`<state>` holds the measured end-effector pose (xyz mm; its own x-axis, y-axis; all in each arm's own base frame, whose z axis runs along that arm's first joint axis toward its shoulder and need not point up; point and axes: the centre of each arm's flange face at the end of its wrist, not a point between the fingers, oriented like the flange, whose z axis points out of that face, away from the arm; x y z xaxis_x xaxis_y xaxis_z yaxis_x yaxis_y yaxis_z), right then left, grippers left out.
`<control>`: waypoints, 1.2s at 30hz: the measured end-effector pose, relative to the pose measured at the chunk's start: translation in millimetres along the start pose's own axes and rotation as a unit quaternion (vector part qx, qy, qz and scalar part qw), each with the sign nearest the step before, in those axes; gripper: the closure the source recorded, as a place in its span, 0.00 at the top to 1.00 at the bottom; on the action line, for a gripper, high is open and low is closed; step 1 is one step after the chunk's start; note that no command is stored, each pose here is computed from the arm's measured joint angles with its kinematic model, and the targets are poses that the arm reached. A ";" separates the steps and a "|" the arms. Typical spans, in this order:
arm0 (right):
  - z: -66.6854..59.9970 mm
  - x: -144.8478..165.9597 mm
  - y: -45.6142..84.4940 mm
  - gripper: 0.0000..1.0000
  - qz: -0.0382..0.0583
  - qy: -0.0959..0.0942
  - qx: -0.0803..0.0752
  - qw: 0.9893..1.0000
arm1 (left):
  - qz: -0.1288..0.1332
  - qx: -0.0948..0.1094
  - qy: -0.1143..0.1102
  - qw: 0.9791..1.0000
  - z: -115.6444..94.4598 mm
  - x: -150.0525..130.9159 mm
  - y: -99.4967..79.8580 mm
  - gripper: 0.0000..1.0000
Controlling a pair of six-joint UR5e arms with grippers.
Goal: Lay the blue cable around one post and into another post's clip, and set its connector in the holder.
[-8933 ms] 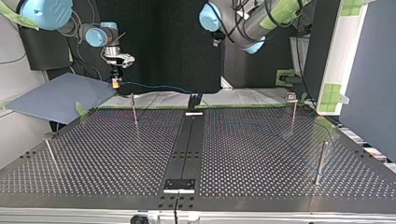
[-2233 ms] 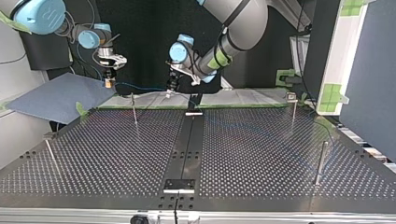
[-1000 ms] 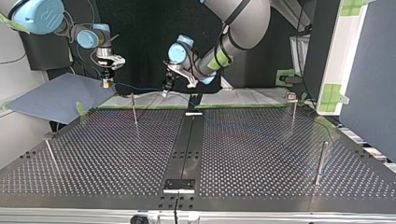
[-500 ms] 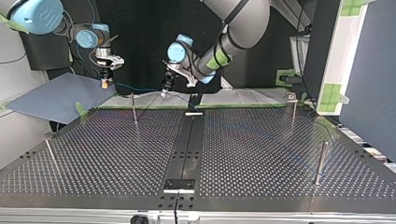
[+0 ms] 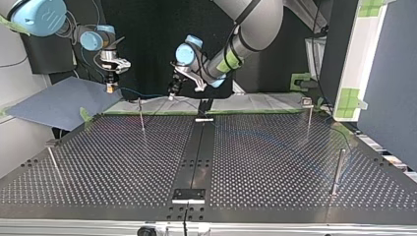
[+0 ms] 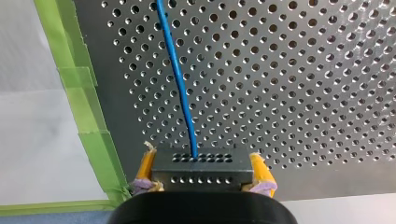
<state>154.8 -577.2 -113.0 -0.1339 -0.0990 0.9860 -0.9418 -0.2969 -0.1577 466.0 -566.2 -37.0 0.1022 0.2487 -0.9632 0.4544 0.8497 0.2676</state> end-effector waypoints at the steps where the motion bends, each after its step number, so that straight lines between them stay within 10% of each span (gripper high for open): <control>1: 0.0 0.0 0.0 0.00 0.000 0.000 0.000 1.000 | 0.000 0.001 0.000 1.000 0.0 0.0 -0.3 0.00; 18: 0.0 -0.2 1.9 0.00 -0.001 0.001 -0.003 1.000 | -0.024 -0.003 -0.016 1.000 0.4 -4.6 -5.5 0.00; 36: -0.5 0.4 5.1 0.00 -0.007 0.000 -0.007 1.000 | -0.063 0.003 -0.040 0.997 -7.7 -7.5 -48.4 0.00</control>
<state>149.8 -578.3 -113.4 -0.1202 -0.0939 0.9883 -0.9482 -0.2841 -0.1423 436.4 -605.6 -42.5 0.1146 0.1023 -0.9881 0.4736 0.8687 0.1449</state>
